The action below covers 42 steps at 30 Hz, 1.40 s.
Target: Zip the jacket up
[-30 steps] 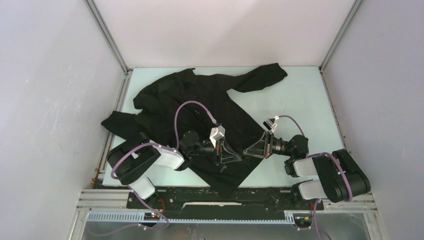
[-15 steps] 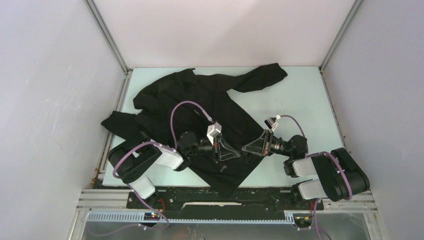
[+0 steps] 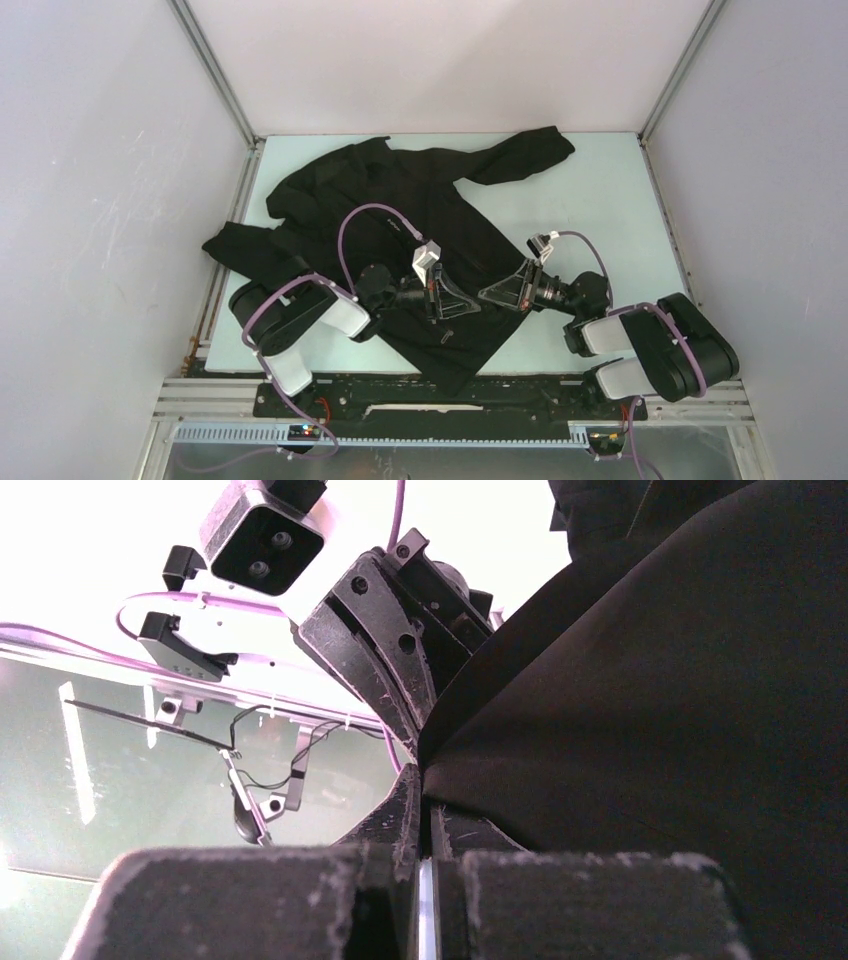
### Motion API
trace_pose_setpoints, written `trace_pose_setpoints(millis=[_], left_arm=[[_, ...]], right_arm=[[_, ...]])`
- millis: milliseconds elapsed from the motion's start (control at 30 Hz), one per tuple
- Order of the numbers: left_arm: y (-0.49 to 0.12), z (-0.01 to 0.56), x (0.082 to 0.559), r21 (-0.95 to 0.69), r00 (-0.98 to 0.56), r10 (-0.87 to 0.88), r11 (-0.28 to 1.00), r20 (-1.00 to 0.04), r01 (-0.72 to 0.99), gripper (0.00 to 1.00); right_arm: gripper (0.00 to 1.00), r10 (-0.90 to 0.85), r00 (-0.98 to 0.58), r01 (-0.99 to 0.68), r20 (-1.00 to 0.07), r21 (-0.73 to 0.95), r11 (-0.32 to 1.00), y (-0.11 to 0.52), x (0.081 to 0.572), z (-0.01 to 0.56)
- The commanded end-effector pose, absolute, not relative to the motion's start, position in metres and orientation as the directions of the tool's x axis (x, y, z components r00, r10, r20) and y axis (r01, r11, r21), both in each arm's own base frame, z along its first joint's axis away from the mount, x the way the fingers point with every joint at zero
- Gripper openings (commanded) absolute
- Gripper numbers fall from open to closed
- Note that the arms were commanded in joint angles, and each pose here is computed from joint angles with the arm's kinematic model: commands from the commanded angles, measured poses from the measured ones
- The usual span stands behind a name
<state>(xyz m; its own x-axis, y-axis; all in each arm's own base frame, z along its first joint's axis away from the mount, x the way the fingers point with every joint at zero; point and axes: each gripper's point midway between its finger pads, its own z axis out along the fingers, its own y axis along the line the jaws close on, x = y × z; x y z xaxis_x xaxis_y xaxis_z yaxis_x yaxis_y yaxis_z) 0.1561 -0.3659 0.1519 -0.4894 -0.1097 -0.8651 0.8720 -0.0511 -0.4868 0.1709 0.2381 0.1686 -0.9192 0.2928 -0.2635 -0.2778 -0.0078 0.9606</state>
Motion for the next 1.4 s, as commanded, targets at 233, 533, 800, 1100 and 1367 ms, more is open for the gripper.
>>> trace_pose_setpoints(millis=[233,533,800,1100,1367], left_arm=[[-0.367,0.178,0.161,-0.447,-0.452,-0.209,-0.075,-0.867,0.891,0.0],[-0.368,0.173,0.163,-0.469,-0.477,-0.182,-0.09,-0.86,0.879,0.0],[-0.376,0.166,0.164,-0.513,-0.526,-0.152,-0.119,-0.837,0.85,0.0],[-0.384,0.159,0.166,-0.551,-0.565,-0.131,-0.132,-0.814,0.824,0.0],[-0.385,0.158,0.166,-0.554,-0.569,-0.126,-0.135,-0.813,0.821,0.0]], right_arm=[[0.0,0.31,-0.905,-0.312,-0.293,0.95,-0.012,0.249,0.177,0.169],[0.15,0.258,-0.928,-0.28,-0.269,0.96,-0.004,0.246,0.168,0.158],[0.47,0.26,-0.929,-0.271,-0.262,0.963,0.003,0.232,0.167,0.157],[0.82,0.273,-0.923,-0.261,-0.269,0.963,0.067,0.218,0.16,0.141],[0.8,0.239,-0.898,-0.335,-0.369,0.926,0.171,0.202,0.15,0.124]])
